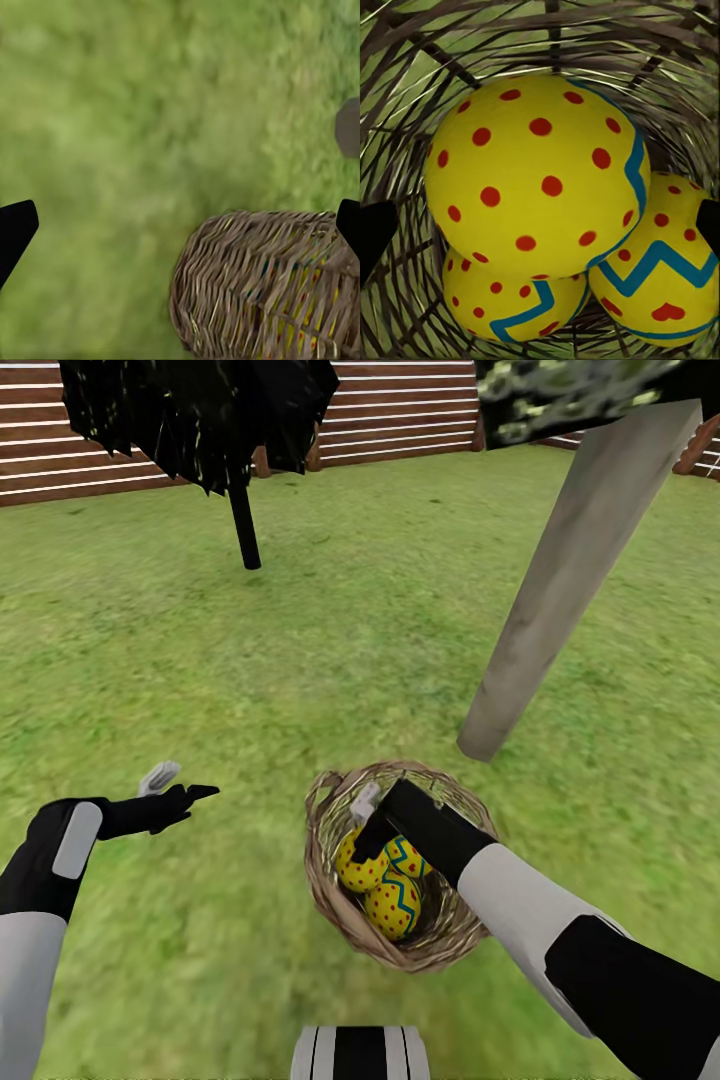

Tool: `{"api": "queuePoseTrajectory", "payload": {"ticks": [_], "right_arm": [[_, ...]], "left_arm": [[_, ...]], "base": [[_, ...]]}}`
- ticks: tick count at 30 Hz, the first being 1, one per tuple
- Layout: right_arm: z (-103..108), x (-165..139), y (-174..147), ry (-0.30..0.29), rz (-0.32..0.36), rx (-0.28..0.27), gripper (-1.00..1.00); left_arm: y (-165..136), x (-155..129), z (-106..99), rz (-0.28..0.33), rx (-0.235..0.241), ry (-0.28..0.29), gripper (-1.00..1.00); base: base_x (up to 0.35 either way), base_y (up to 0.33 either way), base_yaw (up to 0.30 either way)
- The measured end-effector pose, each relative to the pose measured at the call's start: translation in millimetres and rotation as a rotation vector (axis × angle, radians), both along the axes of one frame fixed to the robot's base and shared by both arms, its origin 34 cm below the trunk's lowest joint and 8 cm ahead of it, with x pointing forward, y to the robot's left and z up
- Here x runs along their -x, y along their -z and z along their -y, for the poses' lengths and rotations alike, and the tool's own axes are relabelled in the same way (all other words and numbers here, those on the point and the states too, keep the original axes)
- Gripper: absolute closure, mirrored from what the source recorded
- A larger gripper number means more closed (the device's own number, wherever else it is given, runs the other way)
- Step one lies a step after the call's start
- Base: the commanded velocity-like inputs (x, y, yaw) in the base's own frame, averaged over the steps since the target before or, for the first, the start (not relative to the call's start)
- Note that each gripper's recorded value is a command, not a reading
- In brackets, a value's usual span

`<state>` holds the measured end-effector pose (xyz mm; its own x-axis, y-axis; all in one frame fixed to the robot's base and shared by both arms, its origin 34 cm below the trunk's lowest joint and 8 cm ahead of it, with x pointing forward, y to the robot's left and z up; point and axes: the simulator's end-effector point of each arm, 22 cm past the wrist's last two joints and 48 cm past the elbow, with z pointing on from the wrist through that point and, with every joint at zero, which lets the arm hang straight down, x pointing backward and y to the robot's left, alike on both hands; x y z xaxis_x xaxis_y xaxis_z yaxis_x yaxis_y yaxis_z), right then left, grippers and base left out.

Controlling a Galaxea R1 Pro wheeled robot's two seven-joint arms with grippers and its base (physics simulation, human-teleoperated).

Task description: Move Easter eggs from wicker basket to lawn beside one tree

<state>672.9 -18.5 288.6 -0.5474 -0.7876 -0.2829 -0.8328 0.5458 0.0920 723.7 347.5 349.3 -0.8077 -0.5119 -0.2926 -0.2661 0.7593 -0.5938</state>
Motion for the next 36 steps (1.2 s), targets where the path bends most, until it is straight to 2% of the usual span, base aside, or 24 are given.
{"api": "queuePoseTrajectory", "payload": {"ticks": [12, 21, 26, 30, 36], "right_arm": [[1.8, -2.6, 13.2, -0.007, 0.014, 0.021, -1.0], [-4.0, -3.8, 25.3, -0.025, 0.026, -0.002, -1.0], [-11.6, -12.2, 20.4, -0.033, 0.061, -0.027, -1.0], [-10.7, -21.7, 19.3, -0.022, 0.101, -0.015, -1.0], [-9.2, -16.8, 32.4, -0.012, 0.081, -0.009, -1.0]], "left_arm": [[16.2, 3.7, 0.9, -0.024, 0.001, 0.001, -1.0], [27.8, 4.8, 1.1, -0.035, -0.003, 0.005, -1.0], [29.4, 4.0, 1.2, -0.032, -0.007, 0.007, -1.0], [31.7, 4.5, 1.2, -0.035, -0.007, 0.007, -1.0], [42.5, 7.5, 1.2, -0.051, -0.007, 0.008, -1.0]], "base": [[0.0, 0.0, 0.0], [0.0, 0.0, 0.0], [0.0, 0.0, 0.0], [0.0, 0.0, 0.0], [0.0, 0.0, 0.0]]}}
